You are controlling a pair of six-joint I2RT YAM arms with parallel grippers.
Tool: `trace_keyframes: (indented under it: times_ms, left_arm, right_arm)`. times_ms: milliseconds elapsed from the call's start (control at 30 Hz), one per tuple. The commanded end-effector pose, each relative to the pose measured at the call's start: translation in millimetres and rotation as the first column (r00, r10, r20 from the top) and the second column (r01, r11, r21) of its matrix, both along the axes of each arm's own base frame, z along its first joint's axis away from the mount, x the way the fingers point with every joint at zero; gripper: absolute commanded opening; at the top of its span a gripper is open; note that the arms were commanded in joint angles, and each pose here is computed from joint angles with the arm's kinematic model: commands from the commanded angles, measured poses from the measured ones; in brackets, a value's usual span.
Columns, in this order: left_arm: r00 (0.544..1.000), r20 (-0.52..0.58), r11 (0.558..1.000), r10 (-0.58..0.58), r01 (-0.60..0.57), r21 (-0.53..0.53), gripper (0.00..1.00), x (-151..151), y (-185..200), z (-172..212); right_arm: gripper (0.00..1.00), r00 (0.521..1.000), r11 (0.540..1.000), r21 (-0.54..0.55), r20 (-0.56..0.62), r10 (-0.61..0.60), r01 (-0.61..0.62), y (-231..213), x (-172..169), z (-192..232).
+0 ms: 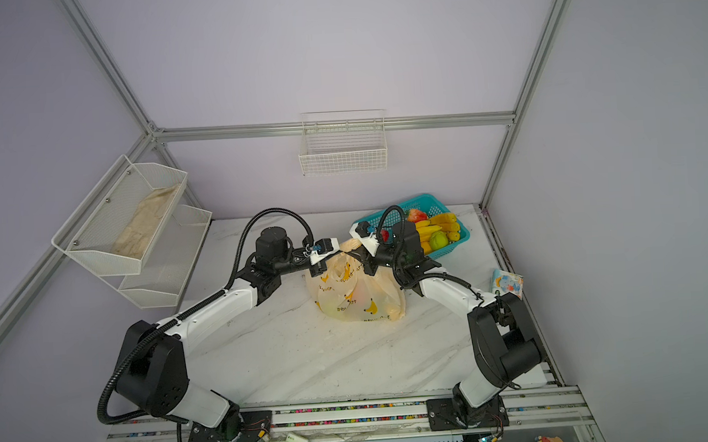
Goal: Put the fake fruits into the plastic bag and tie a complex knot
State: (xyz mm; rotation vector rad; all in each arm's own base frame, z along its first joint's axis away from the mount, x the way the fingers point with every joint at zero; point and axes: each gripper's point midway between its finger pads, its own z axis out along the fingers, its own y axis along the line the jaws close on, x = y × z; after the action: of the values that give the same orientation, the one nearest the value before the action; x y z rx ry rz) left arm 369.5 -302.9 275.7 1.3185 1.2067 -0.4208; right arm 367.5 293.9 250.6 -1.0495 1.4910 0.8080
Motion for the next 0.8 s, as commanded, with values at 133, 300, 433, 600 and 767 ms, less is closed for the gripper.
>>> trace_keyframes:
  times_ms: [133,300,433,600,767]
  left_arm:
    - [0.999,-0.032,0.999,0.041,-0.042,-0.021,0.27,-5,9,10]
    - [0.993,-0.086,0.997,0.079,-0.079,0.007,0.39,-2,15,0]
    - [0.983,-0.148,0.994,0.111,-0.108,0.027,0.41,1,19,-8]
    - [0.961,-0.230,0.988,0.153,-0.155,0.007,0.41,-2,25,-18]
    - [0.950,-0.306,0.993,0.065,-0.093,-0.078,0.36,-25,19,-23]
  right_arm:
    - [0.00,0.989,0.997,0.065,0.137,-0.056,0.048,-6,-2,28]
    - [0.00,0.984,0.992,0.107,0.161,-0.079,0.062,-11,-6,36]
    - [0.00,0.981,0.985,0.155,0.164,-0.106,0.081,-14,-7,43]
    - [0.00,0.971,0.973,0.184,0.171,-0.169,0.137,-15,-2,49]
    - [0.00,0.973,0.968,0.222,0.169,-0.160,0.120,-10,-1,54]
